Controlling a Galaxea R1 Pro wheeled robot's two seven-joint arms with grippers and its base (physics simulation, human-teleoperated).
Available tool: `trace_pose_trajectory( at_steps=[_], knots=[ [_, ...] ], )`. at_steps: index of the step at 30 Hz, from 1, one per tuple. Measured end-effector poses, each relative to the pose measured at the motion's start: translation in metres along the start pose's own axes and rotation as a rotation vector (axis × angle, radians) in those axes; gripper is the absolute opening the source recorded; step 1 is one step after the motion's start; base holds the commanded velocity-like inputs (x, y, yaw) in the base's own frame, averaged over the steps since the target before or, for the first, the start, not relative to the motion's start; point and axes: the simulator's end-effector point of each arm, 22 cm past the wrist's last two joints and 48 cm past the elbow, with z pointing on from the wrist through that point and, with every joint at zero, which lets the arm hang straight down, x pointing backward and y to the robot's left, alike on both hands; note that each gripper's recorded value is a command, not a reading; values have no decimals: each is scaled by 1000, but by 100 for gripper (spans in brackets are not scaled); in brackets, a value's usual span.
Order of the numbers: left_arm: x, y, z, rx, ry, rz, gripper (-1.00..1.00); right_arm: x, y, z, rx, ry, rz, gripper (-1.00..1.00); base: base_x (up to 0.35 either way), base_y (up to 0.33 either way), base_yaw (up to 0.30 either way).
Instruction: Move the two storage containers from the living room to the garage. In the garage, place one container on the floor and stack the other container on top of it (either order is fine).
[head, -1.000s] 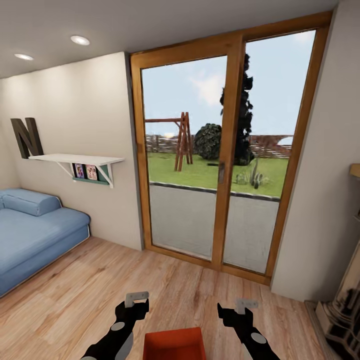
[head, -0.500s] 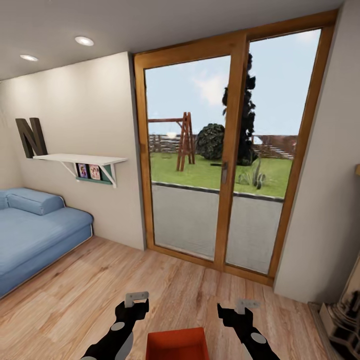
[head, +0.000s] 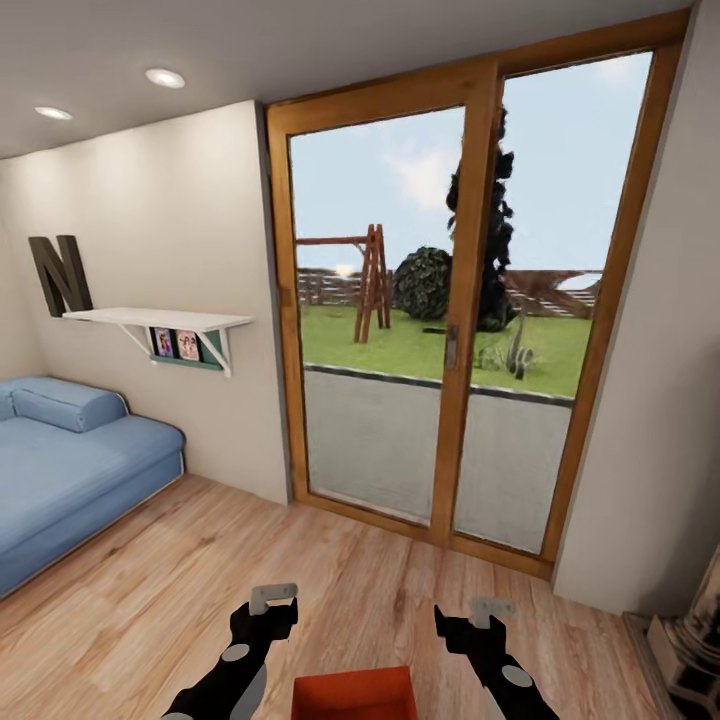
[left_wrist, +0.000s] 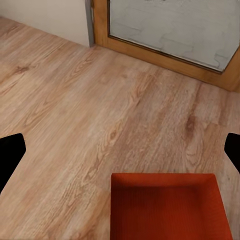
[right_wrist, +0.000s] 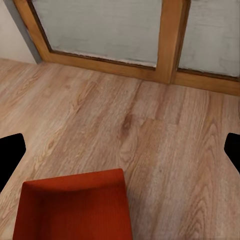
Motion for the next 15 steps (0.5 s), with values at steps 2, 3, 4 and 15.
trace_pose_trajectory(
  at_steps=[2,3,4,15],
  knots=[
    [0,0,0,2,-1,-1,100,0,0,0,0,0,0,100,82,0,0],
    [0,0,1,2,0,-1,100,0,0,1,0,1,0,100,41,0,0],
    [0,0,0,2,0,-2,100,0,0,0,0,1,0,100,26,0,0],
    [0,0,1,2,0,-2,100,0,0,0,0,1,0,100,3,0,0]
  ],
)
